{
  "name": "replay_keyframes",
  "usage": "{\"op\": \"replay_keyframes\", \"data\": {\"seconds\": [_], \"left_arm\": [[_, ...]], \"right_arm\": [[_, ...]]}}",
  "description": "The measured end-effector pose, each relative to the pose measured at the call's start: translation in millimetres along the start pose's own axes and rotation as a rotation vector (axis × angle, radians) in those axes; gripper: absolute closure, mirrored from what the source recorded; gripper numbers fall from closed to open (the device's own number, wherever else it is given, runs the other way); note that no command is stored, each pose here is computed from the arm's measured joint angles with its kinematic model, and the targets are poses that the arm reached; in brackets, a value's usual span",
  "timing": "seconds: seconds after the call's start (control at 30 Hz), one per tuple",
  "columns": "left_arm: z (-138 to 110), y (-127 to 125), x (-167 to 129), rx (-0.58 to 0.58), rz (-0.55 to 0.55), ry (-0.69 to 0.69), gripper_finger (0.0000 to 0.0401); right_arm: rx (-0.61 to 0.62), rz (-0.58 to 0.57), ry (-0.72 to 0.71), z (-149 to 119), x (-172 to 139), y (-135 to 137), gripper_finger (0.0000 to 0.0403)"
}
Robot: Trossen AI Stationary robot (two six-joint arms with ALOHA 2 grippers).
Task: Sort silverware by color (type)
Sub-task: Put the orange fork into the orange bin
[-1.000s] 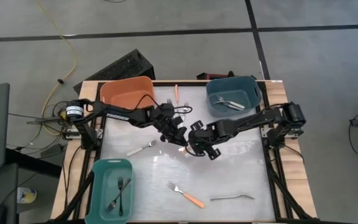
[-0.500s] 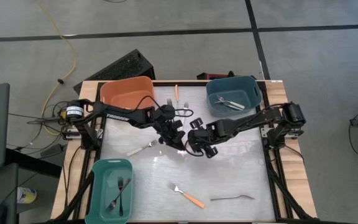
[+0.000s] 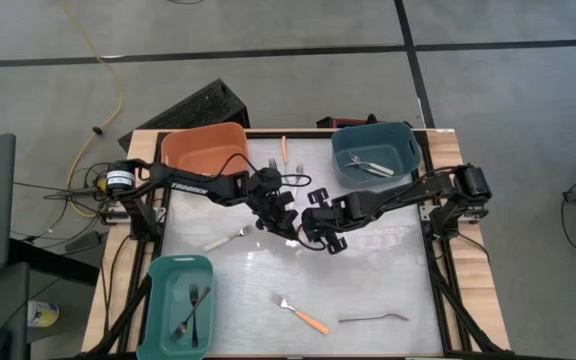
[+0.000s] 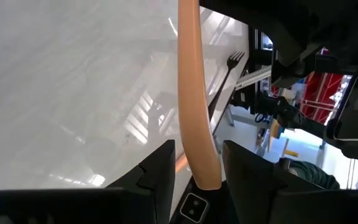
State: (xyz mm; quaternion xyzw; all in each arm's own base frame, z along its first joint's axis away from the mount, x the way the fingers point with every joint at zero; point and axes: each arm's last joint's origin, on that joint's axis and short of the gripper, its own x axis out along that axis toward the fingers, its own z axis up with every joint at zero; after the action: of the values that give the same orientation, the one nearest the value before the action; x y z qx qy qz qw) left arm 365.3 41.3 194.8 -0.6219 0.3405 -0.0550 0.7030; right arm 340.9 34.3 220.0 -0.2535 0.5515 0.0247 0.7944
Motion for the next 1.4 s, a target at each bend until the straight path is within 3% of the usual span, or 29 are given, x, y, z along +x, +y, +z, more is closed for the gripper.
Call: {"op": "replay_keyframes", "data": {"seconds": [0.43, 0.7, 0.83, 0.97, 1.17, 1.3, 1.4], "left_arm": [[0.4, 0.1, 0.0, 0.04, 0.005, -0.013, 0.0286], [0.4, 1.4, 0.3, 0.076, 0.013, -0.011, 0.0366], [0.7, 1.5, 0.3, 0.092, 0.016, -0.019, 0.0369], [1.6, 1.6, -0.3, 0.106, 0.015, -0.023, 0.0369], [5.7, 2.3, -3.5, 0.131, 0.011, -0.038, 0.0369], [11.3, 5.0, -8.2, 0.145, 0.019, -0.054, 0.0369], [19.1, 8.1, -17.6, 0.146, 0.029, -0.073, 0.0369]], "right_arm": [[-0.092, 0.01, -0.09, 11.4, -6.5, -1.8, 0.034], [-0.113, 0.002, -0.093, 12.0, -7.1, -3.7, 0.0339], [-0.12, -0.003, -0.088, 11.6, -7.0, -3.8, 0.0333], [-0.131, -0.004, -0.089, 11.7, -7.1, -3.9, 0.0311], [-0.127, 0.021, -0.101, 8.9, -16.3, -5.0, 0.0245], [-0.058, 0.006, -0.144, 2.2, -42.7, -11.1, 0.0203], [0.069, -0.009, -0.193, -8.0, -70.0, -19.8, 0.0186]]}}
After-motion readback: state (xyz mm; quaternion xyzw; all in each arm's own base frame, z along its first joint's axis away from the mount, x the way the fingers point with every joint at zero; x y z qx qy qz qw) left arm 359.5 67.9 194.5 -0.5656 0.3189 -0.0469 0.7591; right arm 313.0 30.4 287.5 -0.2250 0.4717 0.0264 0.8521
